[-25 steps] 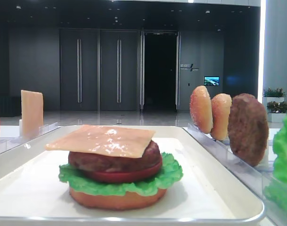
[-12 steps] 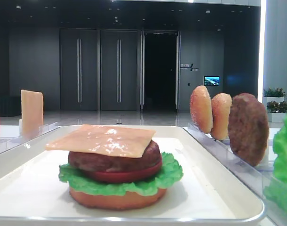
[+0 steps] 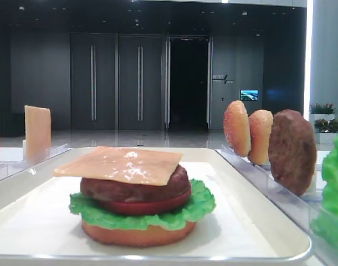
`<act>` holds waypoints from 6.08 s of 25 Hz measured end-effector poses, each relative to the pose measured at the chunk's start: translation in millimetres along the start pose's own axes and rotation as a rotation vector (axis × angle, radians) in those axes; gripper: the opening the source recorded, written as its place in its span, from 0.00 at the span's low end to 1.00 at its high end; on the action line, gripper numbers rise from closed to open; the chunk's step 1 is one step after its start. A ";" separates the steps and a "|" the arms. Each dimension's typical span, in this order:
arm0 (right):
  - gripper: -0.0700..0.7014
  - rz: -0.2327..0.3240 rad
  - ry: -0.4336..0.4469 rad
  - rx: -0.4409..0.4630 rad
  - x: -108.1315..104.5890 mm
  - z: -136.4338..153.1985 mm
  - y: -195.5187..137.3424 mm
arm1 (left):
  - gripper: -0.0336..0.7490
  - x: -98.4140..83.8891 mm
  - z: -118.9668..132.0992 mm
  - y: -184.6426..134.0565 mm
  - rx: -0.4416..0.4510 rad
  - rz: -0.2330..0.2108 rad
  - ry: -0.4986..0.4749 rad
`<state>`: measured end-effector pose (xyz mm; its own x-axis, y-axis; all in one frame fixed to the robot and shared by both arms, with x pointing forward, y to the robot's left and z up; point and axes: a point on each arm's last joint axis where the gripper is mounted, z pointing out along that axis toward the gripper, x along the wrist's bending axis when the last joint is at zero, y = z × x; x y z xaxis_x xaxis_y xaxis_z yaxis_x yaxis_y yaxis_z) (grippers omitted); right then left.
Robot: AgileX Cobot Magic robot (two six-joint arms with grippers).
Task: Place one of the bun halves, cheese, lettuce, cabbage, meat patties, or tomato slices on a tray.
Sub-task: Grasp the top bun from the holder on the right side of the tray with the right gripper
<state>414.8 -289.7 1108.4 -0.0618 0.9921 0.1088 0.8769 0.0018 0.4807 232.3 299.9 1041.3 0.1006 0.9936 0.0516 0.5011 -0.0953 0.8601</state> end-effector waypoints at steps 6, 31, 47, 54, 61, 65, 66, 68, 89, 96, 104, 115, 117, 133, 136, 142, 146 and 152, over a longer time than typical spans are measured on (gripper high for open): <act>0.67 -0.005 0.003 0.008 -0.6 -0.5 52.1 | 0.73 0.0 0.0 0.0 0.000 0.000 0.000; 0.67 -0.040 0.009 0.059 -14.3 83.7 193.6 | 0.73 0.0 0.0 0.0 0.000 0.000 0.000; 0.67 -0.067 -0.005 0.100 21.8 112.2 200.2 | 0.73 -0.1 0.0 0.0 0.000 -0.001 -0.001; 0.67 -0.083 0.029 0.080 61.5 114.4 197.2 | 0.73 -0.1 0.0 0.0 0.000 -0.001 -0.001; 0.67 -0.096 0.082 0.024 97.7 115.6 195.6 | 0.73 -0.1 0.0 0.0 0.000 -0.001 -0.001; 0.67 -0.103 0.121 0.031 113.9 124.2 193.9 | 0.73 -0.1 0.0 0.0 0.000 -0.001 -0.001; 0.67 -0.104 0.130 0.040 117.2 127.8 193.0 | 0.73 -0.1 0.0 0.0 0.000 -0.001 -0.001; 0.67 -0.108 0.139 0.051 122.2 134.0 191.9 | 0.73 -0.1 0.0 0.0 0.000 -0.001 -0.001; 0.67 -0.101 0.123 0.152 132.4 184.7 183.3 | 0.73 -0.1 0.0 0.0 0.000 -0.001 -0.001; 0.67 -0.097 0.114 0.183 132.2 202.9 179.9 | 0.73 -0.1 0.0 0.0 0.000 -0.001 -0.001; 0.67 -0.094 0.113 0.176 132.5 213.3 180.1 | 0.73 -0.1 0.0 0.0 0.000 -0.001 -0.001; 0.67 -0.093 0.105 0.205 132.0 231.7 175.9 | 0.73 -0.1 0.0 0.0 0.000 -0.001 -0.001; 0.67 -0.094 0.101 0.209 131.7 234.0 175.3 | 0.73 -0.1 0.0 0.0 0.000 -0.001 -0.001; 0.44 -0.128 0.058 0.193 128.3 234.6 176.5 | 0.73 -0.1 0.0 0.0 0.000 -0.001 -0.001; 0.40 -0.128 0.058 0.196 128.8 234.5 176.2 | 0.73 -0.1 0.0 0.0 0.000 -0.001 -0.001; 0.40 -0.128 0.058 0.198 128.8 234.3 176.1 | 0.73 -0.1 0.0 0.0 0.000 -0.001 -0.001; 0.40 -0.128 0.059 0.198 128.9 234.3 176.1 | 0.73 -0.1 0.0 0.0 0.000 -0.001 -0.001; 0.40 -0.128 0.059 0.206 128.8 228.4 176.0 | 0.73 -0.1 0.0 0.0 0.000 -0.001 -0.001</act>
<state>670.1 -133.1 1008.3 -0.2011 0.9731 0.1124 0.9383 0.1584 0.3074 232.3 299.8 1041.3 0.1008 0.9936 0.0505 0.5012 -0.0946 0.8602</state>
